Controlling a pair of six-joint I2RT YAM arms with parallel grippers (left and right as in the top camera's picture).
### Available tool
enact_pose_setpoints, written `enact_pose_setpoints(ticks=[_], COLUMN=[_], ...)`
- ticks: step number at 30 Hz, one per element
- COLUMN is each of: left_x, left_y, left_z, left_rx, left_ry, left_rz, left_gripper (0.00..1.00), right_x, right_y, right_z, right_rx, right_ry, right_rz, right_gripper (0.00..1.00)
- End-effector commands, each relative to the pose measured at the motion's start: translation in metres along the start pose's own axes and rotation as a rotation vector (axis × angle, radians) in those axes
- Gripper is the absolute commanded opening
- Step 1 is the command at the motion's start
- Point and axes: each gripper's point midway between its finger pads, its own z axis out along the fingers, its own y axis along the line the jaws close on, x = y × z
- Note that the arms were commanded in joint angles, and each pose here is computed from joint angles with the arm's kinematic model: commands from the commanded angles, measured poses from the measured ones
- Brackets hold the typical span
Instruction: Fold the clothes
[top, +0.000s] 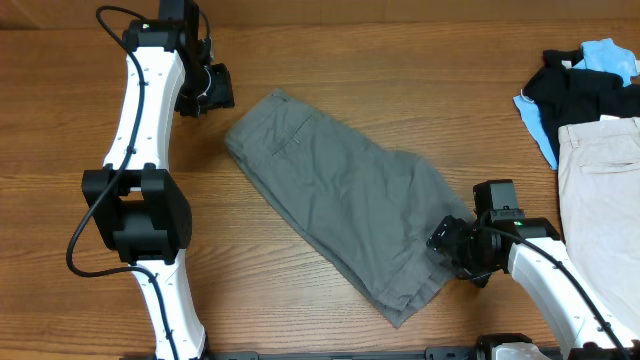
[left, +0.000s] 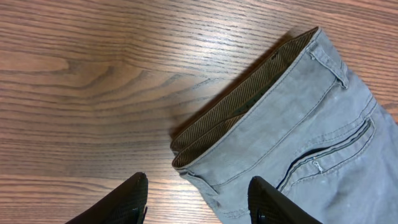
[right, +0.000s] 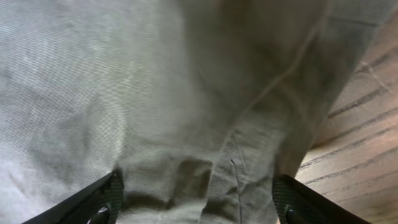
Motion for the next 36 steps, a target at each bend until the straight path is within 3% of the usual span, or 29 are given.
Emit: enact_pose_setpoints(ticks=[1, 4, 7, 10, 16, 19, 22, 23, 31, 34, 35, 36], left_x=[-0.001, -0.001, -0.001, -0.001, -0.001, -0.001, -0.001, -0.001, -0.001, -0.001, -0.001, -0.001], left_y=[-0.002, -0.002, -0.002, -0.002, -0.002, -0.002, -0.002, -0.002, -0.002, -0.002, -0.002, -0.002], left_z=[-0.012, -0.012, -0.012, -0.012, -0.012, -0.012, -0.012, -0.012, -0.012, -0.012, -0.012, -0.012], left_rx=[0.015, 0.015, 0.015, 0.015, 0.015, 0.015, 0.015, 0.016, 0.015, 0.015, 0.015, 0.015], left_ry=[-0.021, -0.022, -0.021, -0.020, -0.021, -0.021, -0.022, -0.022, -0.022, -0.022, -0.022, -0.022], left_rz=[0.000, 0.000, 0.000, 0.000, 0.000, 0.000, 0.000, 0.000, 0.000, 0.000, 0.000, 0.000], left_gripper=[0.55, 0.55, 0.55, 0.55, 0.56, 0.56, 0.56, 0.56, 0.56, 0.57, 0.56, 0.57], right_x=[-0.001, -0.001, -0.003, -0.008, -0.014, -0.016, -0.016, -0.016, -0.028, -0.034, -0.036, -0.038], right_y=[-0.003, 0.003, 0.007, 0.011, 0.013, 0.012, 0.013, 0.012, 0.005, 0.003, 0.005, 0.009], right_z=[0.001, 0.001, 0.001, 0.001, 0.001, 0.001, 0.001, 0.001, -0.002, -0.005, -0.006, -0.009], right_rx=[0.009, -0.021, -0.036, -0.053, -0.057, -0.055, -0.056, -0.055, -0.014, -0.004, -0.013, -0.025], right_ry=[-0.007, 0.000, -0.008, -0.025, -0.056, -0.064, -0.064, -0.065, -0.132, -0.167, -0.176, -0.188], right_rz=[0.047, 0.045, 0.040, 0.036, 0.053, 0.052, 0.062, 0.070, 0.125, 0.130, 0.126, 0.111], right_gripper=[0.83, 0.82, 0.75, 0.60, 0.52, 0.35, 0.08, 0.04, 0.04, 0.18, 0.27, 0.42])
